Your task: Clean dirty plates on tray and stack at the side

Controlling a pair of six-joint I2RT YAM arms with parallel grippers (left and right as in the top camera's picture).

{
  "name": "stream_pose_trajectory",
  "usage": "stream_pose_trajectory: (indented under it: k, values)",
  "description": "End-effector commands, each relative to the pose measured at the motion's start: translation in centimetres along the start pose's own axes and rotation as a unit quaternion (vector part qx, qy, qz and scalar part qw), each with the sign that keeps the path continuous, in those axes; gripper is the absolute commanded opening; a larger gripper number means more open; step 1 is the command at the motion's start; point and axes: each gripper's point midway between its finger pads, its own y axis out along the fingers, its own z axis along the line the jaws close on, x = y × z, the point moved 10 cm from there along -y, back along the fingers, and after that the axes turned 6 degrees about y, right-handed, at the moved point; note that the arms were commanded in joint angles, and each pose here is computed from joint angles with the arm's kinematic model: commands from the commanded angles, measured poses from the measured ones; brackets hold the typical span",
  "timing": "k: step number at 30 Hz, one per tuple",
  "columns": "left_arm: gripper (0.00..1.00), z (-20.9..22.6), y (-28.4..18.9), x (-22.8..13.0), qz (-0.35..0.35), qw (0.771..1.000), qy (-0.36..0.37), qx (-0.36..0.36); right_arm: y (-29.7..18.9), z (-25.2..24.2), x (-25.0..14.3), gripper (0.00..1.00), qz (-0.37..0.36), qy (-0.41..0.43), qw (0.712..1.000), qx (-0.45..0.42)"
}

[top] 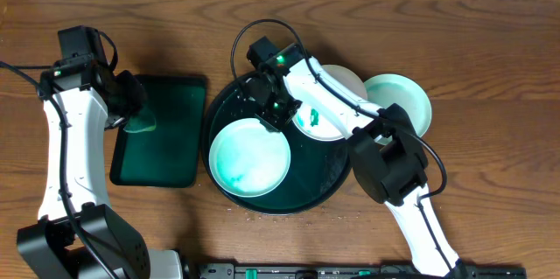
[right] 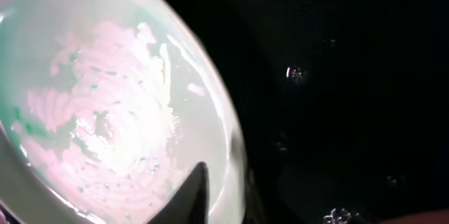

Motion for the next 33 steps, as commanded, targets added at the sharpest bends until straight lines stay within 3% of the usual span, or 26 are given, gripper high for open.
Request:
stream_pose_trajectory:
  k: [1, 8, 14, 17, 19, 26, 33]
  values:
    - [0.07, 0.1, -0.1, 0.0, -0.003, 1.0, -0.003, 0.006, 0.9, 0.3, 0.0, 0.01, 0.005, -0.019, 1.0, 0.024]
    - [0.07, 0.1, -0.1, 0.0, -0.003, 1.0, -0.003, 0.005, 2.1, 1.0, 0.3, 0.27, 0.009, -0.046, 0.999, 0.014]
    - [0.07, 0.1, -0.1, 0.0, -0.004, 1.0, -0.003, 0.005, 3.1, 3.0, 0.5, 0.21, 0.025, -0.074, 0.996, -0.043]
    - [0.07, 0.1, -0.1, 0.0, -0.003, 1.0, -0.003, 0.005, 3.3, 3.3, 0.4, 0.13, 0.029, -0.077, 0.995, -0.06]
    - [0.07, 0.1, -0.1, 0.0, -0.003, 1.0, -0.003, 0.006, 3.2, 3.3, 0.5, 0.01, 0.029, -0.068, 0.995, -0.068]
    - [0.07, 0.1, -0.1, 0.0, -0.001, 1.0, -0.003, 0.001, -0.5, 3.1, 1.9, 0.01, -0.005, -0.008, 0.997, -0.073]
    - [0.07, 0.1, -0.1, 0.0, -0.002, 1.0, -0.003, 0.001, -4.8, 1.5, 2.0, 0.01, -0.031, 0.135, 0.988, -0.074]
